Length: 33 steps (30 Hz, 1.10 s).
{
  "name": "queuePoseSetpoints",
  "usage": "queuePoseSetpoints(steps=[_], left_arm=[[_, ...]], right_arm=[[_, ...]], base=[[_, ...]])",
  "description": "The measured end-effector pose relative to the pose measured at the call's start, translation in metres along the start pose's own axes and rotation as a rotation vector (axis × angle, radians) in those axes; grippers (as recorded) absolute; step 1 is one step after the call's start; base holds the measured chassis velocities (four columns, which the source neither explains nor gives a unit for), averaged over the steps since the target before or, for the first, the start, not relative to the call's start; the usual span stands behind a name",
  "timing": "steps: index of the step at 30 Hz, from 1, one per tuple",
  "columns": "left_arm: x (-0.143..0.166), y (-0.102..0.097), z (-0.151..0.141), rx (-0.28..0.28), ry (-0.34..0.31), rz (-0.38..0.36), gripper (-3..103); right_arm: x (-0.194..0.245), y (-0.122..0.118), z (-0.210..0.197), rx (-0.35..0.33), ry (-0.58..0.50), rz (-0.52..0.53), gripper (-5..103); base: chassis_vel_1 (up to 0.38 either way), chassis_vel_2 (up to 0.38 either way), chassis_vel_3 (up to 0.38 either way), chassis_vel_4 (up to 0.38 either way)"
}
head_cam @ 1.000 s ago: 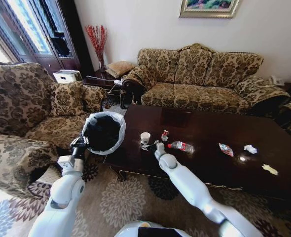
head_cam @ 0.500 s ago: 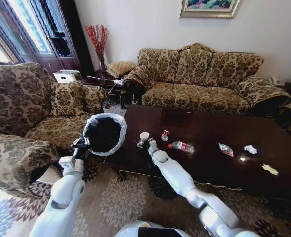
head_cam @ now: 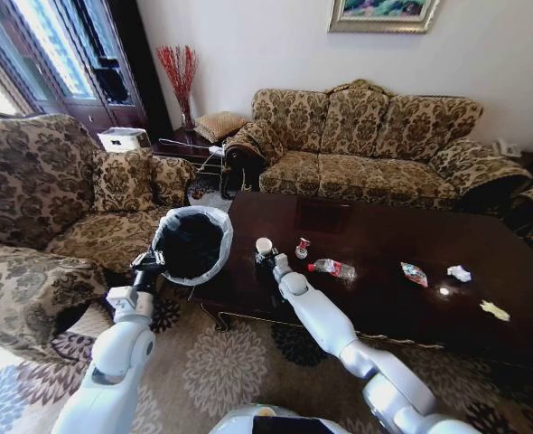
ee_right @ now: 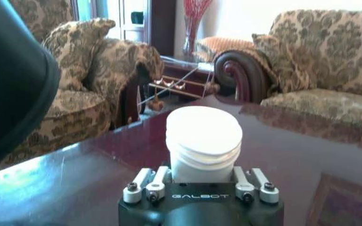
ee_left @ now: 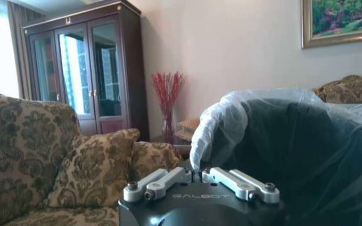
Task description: Move to the front of the table and place the trash on the table into the trash bin.
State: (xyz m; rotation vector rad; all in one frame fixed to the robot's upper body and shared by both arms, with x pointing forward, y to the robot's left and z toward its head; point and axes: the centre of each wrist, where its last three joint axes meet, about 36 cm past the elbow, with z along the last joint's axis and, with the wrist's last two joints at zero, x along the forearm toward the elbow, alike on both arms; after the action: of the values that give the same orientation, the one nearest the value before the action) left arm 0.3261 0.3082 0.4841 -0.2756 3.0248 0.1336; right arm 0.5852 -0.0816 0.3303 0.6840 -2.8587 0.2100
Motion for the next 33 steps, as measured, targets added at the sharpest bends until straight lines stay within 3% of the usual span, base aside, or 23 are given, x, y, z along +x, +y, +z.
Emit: queuePoseSetpoints(steps=[3,6,10,12,13,15,16,18,19,21,22,25,30,33], left_arm=[[0.002,0.0,-0.001,-0.002,-0.002,0.004,3],[0.002,0.0,-0.001,-0.004,-0.002,0.006,3],[0.002,-0.002,-0.001,-0.007,0.001,0.019,3],[0.002,-0.003,0.0,-0.007,0.003,0.023,3],[0.003,-0.005,0.001,-0.007,0.007,0.033,3],[0.003,-0.005,0.001,-0.007,0.009,0.038,3],[0.003,-0.007,0.002,-0.01,0.014,0.045,3],[0.004,-0.007,0.004,-0.013,0.02,0.048,3],[0.004,-0.007,0.004,-0.013,0.02,0.048,3],[0.004,-0.007,0.005,-0.015,0.028,0.05,3],[0.004,-0.007,0.005,-0.015,0.028,0.05,3],[0.004,-0.006,0.003,-0.012,0.037,0.054,3],[0.004,-0.006,0.001,-0.012,0.033,0.055,3],[0.004,-0.005,0.0,-0.011,0.03,0.055,3]], right_arm=[[0.009,-0.004,-0.028,0.033,-0.08,0.016,29],[0.02,-0.009,-0.056,0.055,-0.138,0.015,26],[0.055,-0.019,-0.151,0.093,-0.304,-0.02,21],[0.063,-0.019,-0.175,0.09,-0.34,-0.037,21],[0.077,-0.013,-0.214,0.082,-0.394,-0.078,25],[0.084,-0.007,-0.232,0.075,-0.414,-0.108,25],[0.098,0.009,-0.259,0.063,-0.441,-0.176,28],[0.113,0.035,-0.275,0.052,-0.439,-0.267,29],[0.113,0.035,-0.275,0.052,-0.439,-0.267,29],[0.131,0.072,-0.275,0.031,-0.39,-0.389,29],[0.131,0.072,-0.275,0.031,-0.39,-0.389,29],[0.144,0.103,-0.247,0.04,-0.285,-0.491,28],[0.137,0.116,-0.218,0.065,-0.226,-0.508,25],[0.123,0.125,-0.211,0.095,-0.232,-0.502,43]], base=[[0.0,0.0,0.0,0.0],[0.0,0.0,0.0,0.0],[0.0,0.0,0.0,0.0],[0.0,0.0,0.0,0.0],[0.0,0.0,0.0,0.0],[0.0,0.0,0.0,0.0],[0.0,0.0,0.0,0.0],[0.0,0.0,0.0,0.0],[0.0,0.0,0.0,0.0],[0.0,0.0,0.0,0.0],[0.0,0.0,0.0,0.0],[0.0,0.0,0.0,0.0],[0.0,0.0,0.0,0.0],[0.0,0.0,0.0,0.0]])
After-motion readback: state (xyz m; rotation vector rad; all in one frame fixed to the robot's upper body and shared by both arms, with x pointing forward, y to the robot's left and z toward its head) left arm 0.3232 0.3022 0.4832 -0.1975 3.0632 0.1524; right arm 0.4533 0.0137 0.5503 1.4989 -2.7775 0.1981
